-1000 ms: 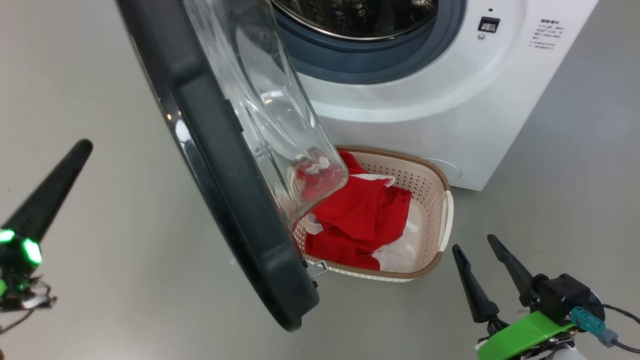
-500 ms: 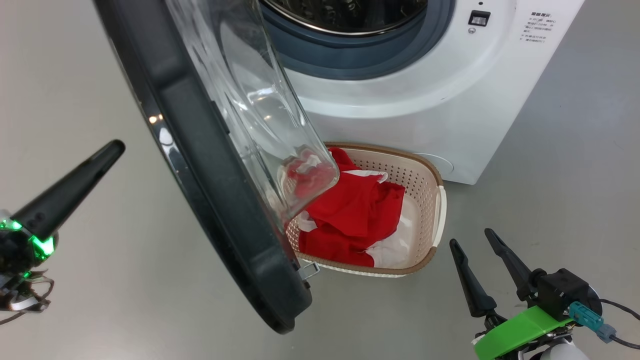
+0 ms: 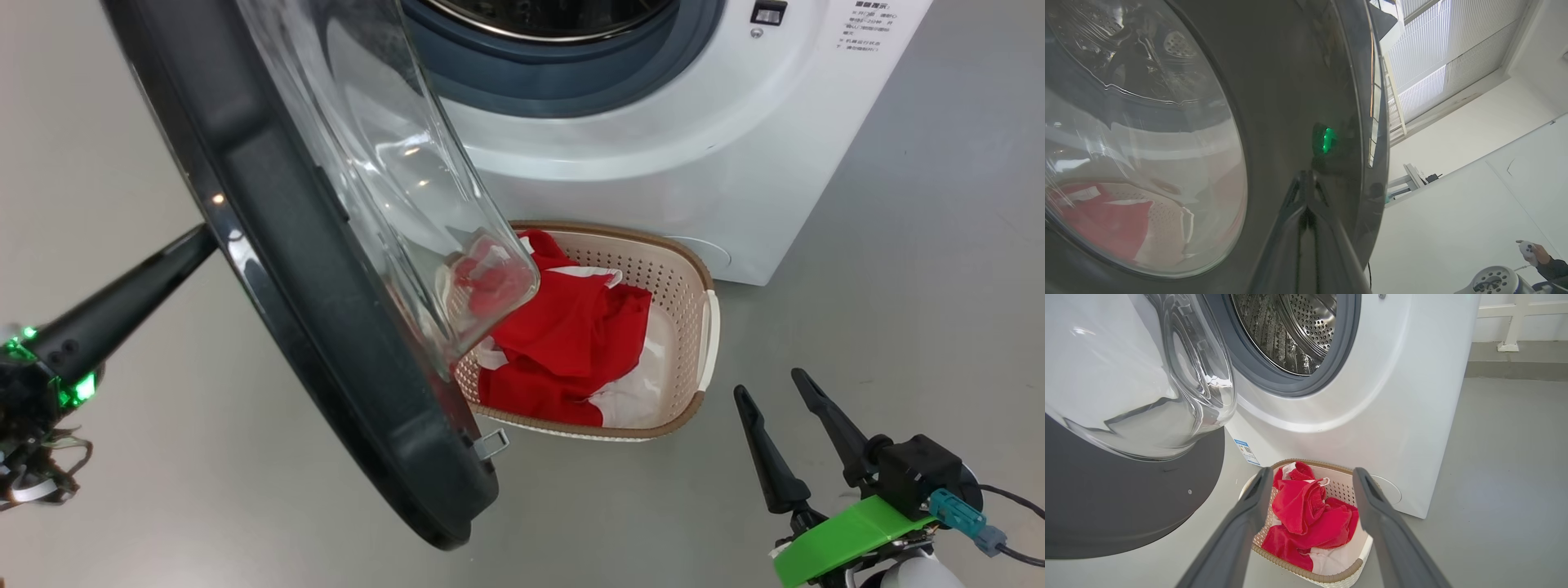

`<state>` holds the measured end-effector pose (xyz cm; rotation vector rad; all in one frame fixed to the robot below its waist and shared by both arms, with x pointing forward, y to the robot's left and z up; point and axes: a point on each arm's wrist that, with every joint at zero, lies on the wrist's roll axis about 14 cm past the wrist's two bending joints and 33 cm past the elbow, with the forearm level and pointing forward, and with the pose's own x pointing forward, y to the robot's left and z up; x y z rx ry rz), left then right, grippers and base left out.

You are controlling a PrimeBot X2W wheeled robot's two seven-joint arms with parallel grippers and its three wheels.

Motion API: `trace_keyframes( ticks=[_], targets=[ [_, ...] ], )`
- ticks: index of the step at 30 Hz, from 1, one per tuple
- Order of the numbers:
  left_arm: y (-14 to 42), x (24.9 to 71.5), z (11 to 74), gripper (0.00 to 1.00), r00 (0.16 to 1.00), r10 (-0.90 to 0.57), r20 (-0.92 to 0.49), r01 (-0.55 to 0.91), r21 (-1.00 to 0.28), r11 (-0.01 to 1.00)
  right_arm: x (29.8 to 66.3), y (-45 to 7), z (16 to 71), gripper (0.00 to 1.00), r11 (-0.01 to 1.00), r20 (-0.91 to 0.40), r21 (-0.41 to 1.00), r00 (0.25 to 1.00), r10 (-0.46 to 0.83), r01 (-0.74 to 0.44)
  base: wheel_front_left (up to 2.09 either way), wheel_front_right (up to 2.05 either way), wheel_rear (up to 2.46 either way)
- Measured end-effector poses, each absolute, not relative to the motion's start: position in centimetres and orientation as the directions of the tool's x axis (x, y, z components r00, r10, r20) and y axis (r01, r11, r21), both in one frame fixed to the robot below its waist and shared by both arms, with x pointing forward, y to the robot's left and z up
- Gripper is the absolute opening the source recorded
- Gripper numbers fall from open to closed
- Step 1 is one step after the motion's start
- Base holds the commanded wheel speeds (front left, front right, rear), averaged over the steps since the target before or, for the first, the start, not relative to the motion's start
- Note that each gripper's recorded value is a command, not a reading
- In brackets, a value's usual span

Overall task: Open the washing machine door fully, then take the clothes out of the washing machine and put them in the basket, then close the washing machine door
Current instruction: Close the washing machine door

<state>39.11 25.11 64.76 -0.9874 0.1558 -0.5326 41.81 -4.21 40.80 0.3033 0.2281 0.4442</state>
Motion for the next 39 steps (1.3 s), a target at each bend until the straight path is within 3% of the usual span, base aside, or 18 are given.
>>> trace_keyframes(
  ticks=[16,39],
  targets=[
    [23.1,41.0,65.5,0.00,0.822,-0.555,0.129,0.417,-0.801,0.430,42.3,-4.9,41.0,1.00,0.869,-0.142,0.340,0.894,0.425,-0.359,0.00,0.00,0.00],
    [16.7,47.6,64.7,0.00,0.773,-0.626,0.101,0.478,-0.742,0.471,42.8,-8.9,41.5,1.00,0.909,-0.130,0.344,0.947,0.293,-0.234,0.00,0.00,0.00]
  ],
)
